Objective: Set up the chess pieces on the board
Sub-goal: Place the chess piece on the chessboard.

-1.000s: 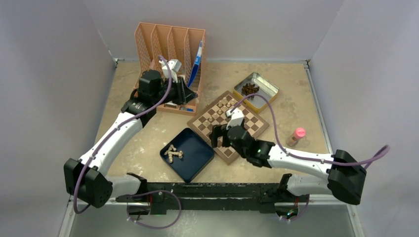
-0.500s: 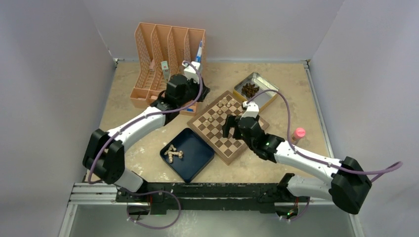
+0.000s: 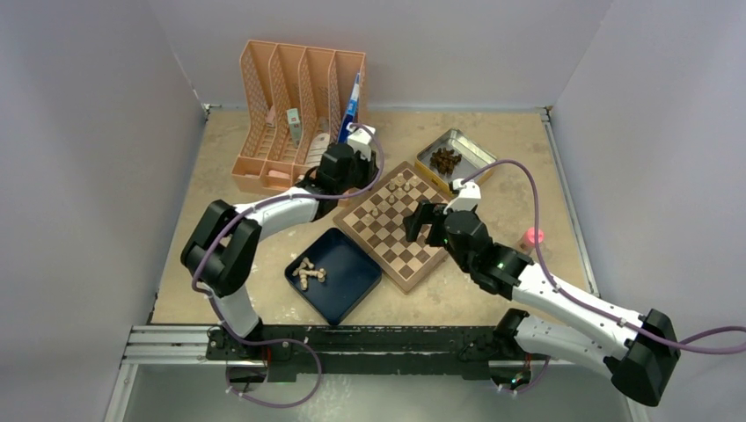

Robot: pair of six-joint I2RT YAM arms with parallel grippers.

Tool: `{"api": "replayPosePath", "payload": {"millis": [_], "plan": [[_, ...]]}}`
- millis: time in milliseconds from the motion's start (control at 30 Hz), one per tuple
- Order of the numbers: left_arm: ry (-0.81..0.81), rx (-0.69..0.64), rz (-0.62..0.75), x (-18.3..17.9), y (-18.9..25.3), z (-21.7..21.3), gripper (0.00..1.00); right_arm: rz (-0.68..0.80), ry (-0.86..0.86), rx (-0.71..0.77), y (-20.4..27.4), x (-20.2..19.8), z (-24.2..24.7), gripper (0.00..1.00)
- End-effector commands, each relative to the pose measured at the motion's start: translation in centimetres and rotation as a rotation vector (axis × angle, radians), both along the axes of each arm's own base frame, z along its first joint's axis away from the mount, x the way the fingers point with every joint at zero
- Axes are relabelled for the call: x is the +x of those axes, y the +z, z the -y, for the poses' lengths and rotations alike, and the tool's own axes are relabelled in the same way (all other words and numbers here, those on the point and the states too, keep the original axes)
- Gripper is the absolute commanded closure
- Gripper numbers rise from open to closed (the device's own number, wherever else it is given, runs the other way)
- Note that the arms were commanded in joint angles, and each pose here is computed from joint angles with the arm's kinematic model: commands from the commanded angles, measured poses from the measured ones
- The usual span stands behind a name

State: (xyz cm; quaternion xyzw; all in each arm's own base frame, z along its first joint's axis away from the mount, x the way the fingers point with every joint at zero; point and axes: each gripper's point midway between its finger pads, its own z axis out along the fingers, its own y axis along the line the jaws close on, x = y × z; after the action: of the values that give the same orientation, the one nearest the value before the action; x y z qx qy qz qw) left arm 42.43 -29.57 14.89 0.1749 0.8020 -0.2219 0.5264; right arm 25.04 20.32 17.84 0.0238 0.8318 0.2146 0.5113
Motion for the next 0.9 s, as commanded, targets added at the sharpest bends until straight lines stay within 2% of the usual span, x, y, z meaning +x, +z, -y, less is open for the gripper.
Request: {"api": "replayPosePath", "payload": {"millis": [0, 400, 867], "plan": [[-0.034, -0.048, 0.067, 0.7, 2.3, 1.4, 0.93, 0.04, -0.039, 0.032, 2.3, 0.6, 0.3, 0.01], [-0.081, -0.065, 0.029, 0.1, -0.7, 3.6, 0.93, 0.042, -0.033, 0.028, 2.2, 0.3, 0.6, 0.01], [-0.08, -0.036, 0.013, -0.2, -2.8, 3.6, 0.92, 0.047, -0.017, 0.03, 2.2, 0.2, 0.4, 0.01]]}}
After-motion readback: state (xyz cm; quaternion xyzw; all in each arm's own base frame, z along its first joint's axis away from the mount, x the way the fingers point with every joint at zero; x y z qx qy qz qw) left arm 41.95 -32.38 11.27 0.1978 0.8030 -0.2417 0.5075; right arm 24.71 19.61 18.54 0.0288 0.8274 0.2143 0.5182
